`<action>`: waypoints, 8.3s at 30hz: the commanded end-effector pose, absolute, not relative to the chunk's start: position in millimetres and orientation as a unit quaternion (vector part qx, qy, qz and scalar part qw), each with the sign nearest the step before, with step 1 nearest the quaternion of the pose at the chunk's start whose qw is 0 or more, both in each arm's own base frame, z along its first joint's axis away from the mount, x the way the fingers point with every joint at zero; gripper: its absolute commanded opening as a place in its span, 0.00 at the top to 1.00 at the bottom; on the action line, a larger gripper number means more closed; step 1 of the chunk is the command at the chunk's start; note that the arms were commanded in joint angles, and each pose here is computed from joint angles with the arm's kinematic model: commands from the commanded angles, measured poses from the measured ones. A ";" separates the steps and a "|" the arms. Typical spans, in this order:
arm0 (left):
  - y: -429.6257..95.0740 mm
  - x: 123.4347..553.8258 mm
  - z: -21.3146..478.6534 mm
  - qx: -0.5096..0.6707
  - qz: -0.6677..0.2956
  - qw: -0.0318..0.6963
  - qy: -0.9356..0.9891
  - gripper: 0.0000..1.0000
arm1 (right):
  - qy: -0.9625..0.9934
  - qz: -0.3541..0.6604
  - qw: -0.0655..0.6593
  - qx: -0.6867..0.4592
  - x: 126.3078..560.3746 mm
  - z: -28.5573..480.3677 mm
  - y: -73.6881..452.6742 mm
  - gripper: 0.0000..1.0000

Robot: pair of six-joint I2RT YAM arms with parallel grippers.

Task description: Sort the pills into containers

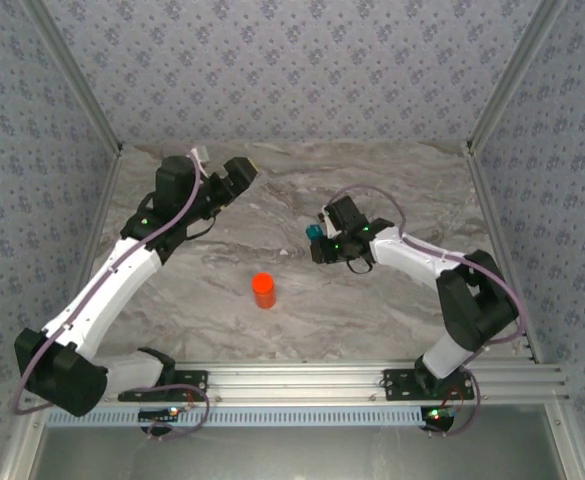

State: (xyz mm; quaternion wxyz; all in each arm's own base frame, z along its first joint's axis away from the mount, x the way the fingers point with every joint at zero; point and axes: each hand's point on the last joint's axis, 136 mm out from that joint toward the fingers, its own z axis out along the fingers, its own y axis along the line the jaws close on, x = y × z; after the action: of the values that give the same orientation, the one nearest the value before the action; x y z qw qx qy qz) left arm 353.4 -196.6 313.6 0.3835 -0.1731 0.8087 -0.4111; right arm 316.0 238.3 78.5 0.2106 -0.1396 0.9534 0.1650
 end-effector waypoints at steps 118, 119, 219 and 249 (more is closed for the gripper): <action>-73.7 350.7 168.6 -0.274 -0.297 0.322 0.856 0.02 | 0.930 0.099 0.123 -0.331 215.8 98.9 384.6 0.28; -73.9 350.6 168.5 -0.273 -0.297 0.322 0.856 0.02 | 0.930 0.099 0.123 -0.331 216.3 97.9 384.5 0.28; -332.4 325.6 75.6 0.358 -0.062 0.133 0.922 0.02 | 0.992 0.073 0.100 -0.024 347.5 17.4 155.8 0.21; -330.0 359.0 59.2 0.338 -0.040 0.145 0.929 0.02 | 0.993 0.065 0.095 -0.030 344.9 11.4 156.8 0.22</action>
State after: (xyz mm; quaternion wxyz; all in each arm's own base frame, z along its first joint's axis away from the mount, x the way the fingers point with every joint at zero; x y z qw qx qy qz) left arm 348.5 -329.6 51.8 0.1335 0.3385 0.9306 -0.0405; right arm 357.6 162.4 35.1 0.1308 -0.0202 0.9872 0.0892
